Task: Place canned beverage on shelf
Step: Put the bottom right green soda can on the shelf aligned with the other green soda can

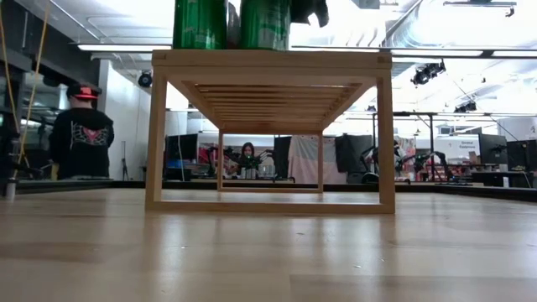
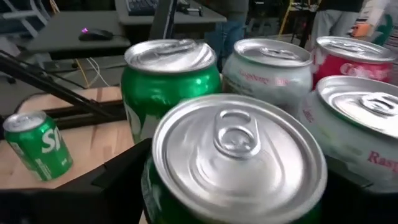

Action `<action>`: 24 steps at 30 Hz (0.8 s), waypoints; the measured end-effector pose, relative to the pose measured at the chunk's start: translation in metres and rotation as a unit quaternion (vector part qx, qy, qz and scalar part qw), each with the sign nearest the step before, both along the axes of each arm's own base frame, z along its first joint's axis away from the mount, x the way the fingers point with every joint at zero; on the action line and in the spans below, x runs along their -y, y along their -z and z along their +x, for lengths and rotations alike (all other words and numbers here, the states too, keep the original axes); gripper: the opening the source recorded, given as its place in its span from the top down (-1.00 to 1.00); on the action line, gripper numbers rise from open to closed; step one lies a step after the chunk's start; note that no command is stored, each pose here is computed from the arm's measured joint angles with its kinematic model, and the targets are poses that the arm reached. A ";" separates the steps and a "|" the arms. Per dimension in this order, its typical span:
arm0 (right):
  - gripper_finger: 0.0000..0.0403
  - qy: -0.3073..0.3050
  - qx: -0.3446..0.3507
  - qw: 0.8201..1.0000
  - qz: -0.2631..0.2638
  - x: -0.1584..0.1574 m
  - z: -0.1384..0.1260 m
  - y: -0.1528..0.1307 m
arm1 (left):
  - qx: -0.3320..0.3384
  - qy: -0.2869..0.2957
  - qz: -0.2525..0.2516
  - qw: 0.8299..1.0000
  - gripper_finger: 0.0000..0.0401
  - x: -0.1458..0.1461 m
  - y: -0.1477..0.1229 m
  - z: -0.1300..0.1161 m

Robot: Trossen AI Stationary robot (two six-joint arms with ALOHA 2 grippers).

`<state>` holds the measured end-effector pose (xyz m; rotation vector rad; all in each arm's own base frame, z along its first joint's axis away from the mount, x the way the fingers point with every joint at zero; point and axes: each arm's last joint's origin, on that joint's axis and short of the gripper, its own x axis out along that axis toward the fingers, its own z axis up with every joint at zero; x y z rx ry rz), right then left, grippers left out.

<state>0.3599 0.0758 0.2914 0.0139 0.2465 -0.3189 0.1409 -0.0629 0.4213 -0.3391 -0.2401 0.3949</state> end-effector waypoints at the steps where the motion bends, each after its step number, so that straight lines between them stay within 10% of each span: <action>1: -0.62 -0.004 0.002 1.000 0.003 0.000 0.002 0.001 | -0.001 0.000 0.000 1.000 -0.89 0.000 0.000 0.000; 24: -0.66 -0.012 0.023 1.000 -0.010 -0.002 0.005 -0.008 | -0.001 -0.002 0.000 1.000 -0.89 0.000 0.000 0.000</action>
